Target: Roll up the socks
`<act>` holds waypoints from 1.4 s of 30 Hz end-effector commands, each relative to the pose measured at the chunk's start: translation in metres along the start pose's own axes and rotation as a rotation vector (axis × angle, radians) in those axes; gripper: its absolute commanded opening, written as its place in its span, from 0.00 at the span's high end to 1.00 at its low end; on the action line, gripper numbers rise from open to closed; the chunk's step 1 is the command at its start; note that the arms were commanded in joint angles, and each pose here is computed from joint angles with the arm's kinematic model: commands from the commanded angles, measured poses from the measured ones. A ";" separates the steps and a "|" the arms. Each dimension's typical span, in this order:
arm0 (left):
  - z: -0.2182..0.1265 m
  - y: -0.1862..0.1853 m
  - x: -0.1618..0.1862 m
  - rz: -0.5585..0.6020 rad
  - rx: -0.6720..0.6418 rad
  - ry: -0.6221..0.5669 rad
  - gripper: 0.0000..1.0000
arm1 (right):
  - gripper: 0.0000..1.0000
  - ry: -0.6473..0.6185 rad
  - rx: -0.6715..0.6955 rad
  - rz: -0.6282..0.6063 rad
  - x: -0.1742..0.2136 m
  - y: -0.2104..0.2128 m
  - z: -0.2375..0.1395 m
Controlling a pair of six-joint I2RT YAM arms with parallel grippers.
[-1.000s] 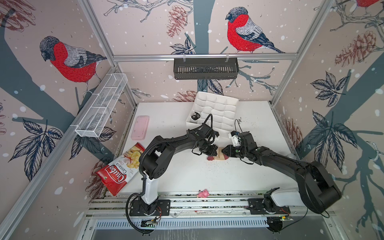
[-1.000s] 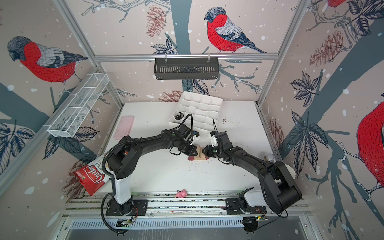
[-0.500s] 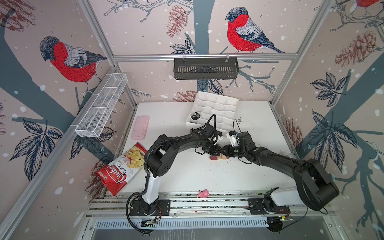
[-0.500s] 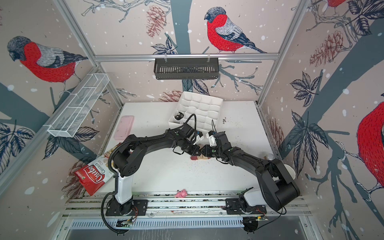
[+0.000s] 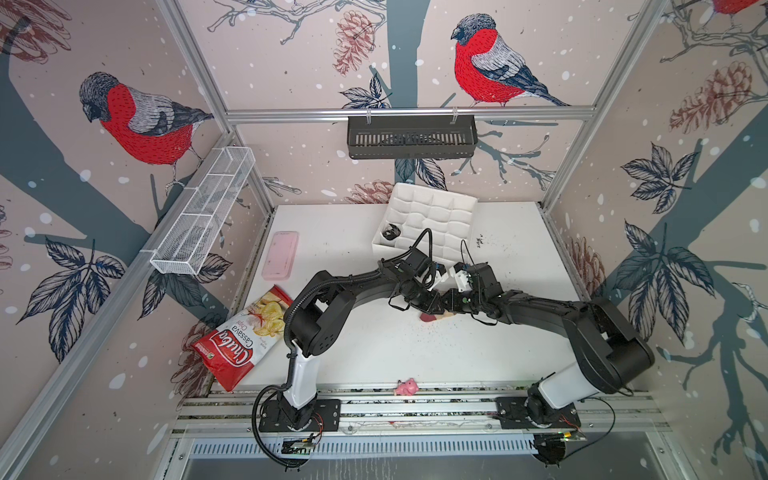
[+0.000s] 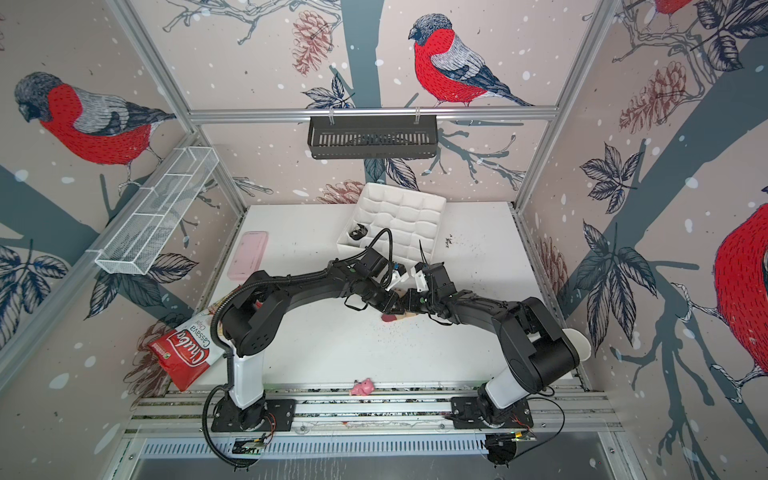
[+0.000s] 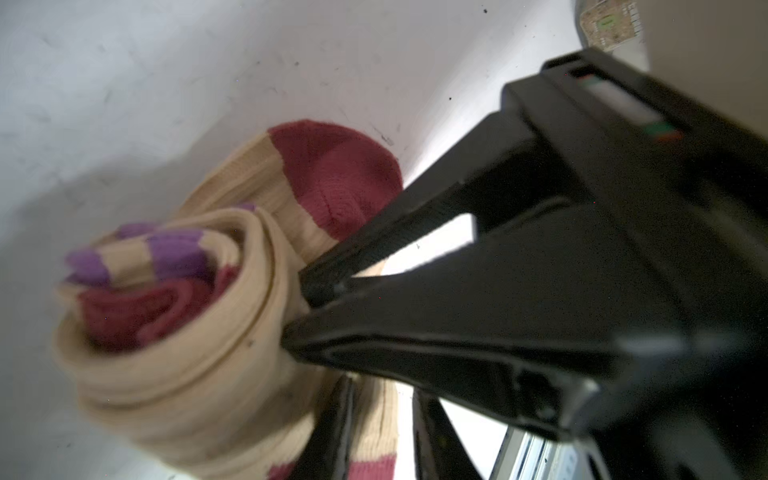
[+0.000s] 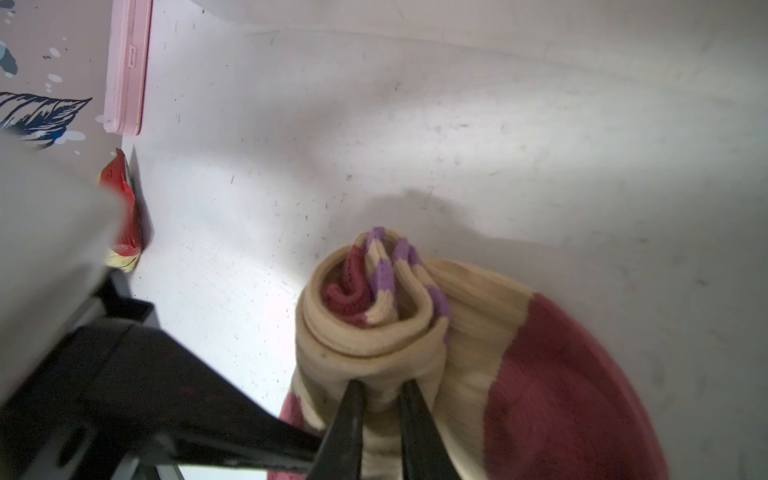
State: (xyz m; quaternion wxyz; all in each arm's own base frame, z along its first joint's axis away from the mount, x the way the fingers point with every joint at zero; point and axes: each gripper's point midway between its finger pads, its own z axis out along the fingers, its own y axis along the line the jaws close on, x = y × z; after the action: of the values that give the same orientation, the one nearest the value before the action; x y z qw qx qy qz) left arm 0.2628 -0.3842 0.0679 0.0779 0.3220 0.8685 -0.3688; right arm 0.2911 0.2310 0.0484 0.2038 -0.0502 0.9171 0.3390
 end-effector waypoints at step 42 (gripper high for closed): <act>0.000 0.023 -0.010 -0.109 0.270 -0.202 0.43 | 0.86 0.022 0.067 0.024 0.001 -0.019 0.010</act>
State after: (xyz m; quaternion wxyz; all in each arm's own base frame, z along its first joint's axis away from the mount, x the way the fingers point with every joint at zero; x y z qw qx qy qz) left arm 0.2862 -0.3688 0.0522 0.0979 0.2323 0.8296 -0.4982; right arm 0.2970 0.2203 0.0290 0.1893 -0.0325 0.9315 0.3088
